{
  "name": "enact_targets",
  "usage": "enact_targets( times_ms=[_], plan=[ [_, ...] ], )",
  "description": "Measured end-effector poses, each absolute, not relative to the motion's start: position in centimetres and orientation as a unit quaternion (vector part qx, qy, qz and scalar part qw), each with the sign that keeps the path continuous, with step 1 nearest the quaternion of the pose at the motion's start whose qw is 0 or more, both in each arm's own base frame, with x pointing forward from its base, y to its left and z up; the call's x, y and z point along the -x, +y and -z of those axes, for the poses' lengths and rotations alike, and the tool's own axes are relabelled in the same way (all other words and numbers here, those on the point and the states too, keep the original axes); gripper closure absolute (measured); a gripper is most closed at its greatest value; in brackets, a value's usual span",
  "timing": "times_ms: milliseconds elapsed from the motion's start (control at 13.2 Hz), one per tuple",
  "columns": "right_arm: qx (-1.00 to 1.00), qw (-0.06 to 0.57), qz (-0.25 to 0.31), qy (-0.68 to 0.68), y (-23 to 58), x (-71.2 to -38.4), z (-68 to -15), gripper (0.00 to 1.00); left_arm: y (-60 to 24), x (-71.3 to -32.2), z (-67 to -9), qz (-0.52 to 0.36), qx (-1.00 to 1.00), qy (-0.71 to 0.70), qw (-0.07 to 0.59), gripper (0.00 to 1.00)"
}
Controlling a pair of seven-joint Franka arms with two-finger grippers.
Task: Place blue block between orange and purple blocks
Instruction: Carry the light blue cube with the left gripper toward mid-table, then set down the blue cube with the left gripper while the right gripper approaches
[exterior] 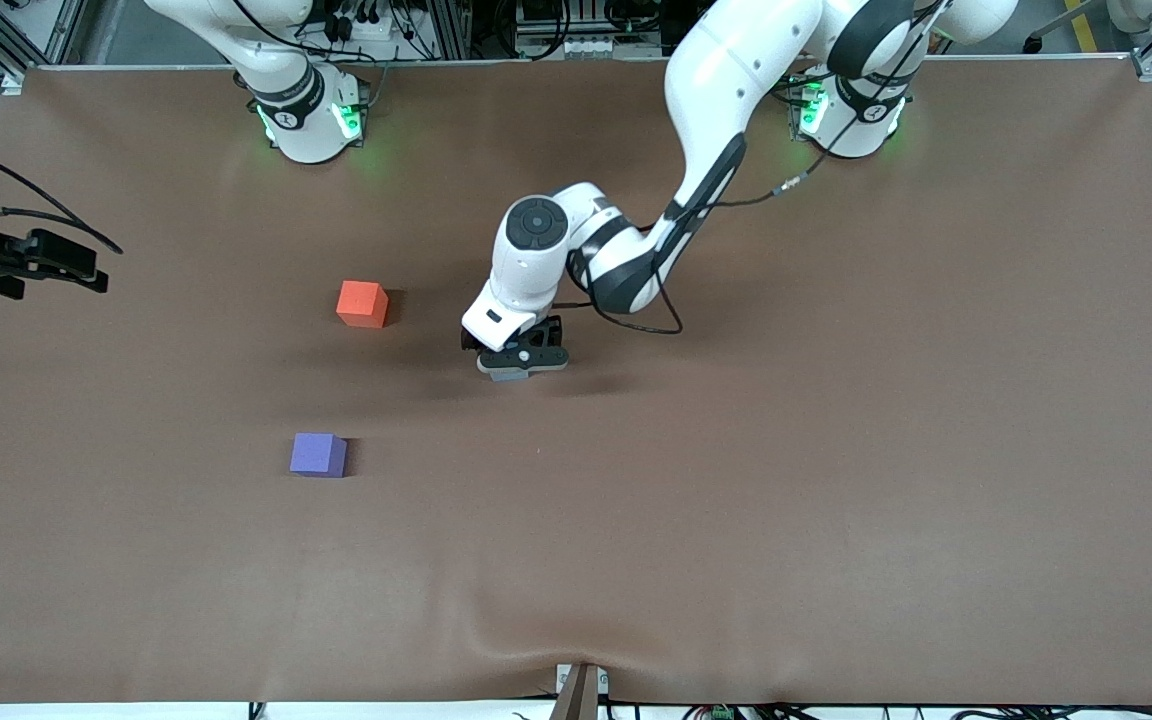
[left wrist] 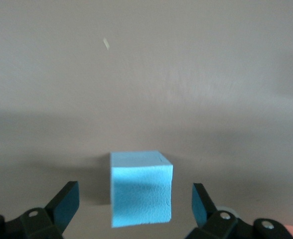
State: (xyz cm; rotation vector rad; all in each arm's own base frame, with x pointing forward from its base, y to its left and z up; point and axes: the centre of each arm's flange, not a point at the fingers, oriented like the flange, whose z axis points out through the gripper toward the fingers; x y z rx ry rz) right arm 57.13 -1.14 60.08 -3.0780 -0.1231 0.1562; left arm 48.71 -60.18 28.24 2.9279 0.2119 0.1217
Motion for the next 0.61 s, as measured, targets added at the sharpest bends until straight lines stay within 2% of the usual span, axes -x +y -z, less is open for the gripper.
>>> enact_targets(
  times_ms=[152, 379, 606],
  plan=[
    [0.995, 0.031, -0.059, -0.076, 3.4, -57.5, -59.1, 0.0, -56.0, -51.2, -37.1, -0.038, -0.992, 0.101, 0.068, 0.0],
    [0.988, 0.064, -0.096, -0.1, 11.0, -58.7, -54.4, 0.0, -43.8, -56.1, -49.9, -0.027, -0.984, 0.174, 0.041, 0.0],
    [0.985, 0.088, -0.121, -0.081, 16.9, -60.4, -48.2, 0.0, -31.5, -59.1, -56.5, -0.019, -0.989, 0.145, 0.012, 0.0]
  ],
)
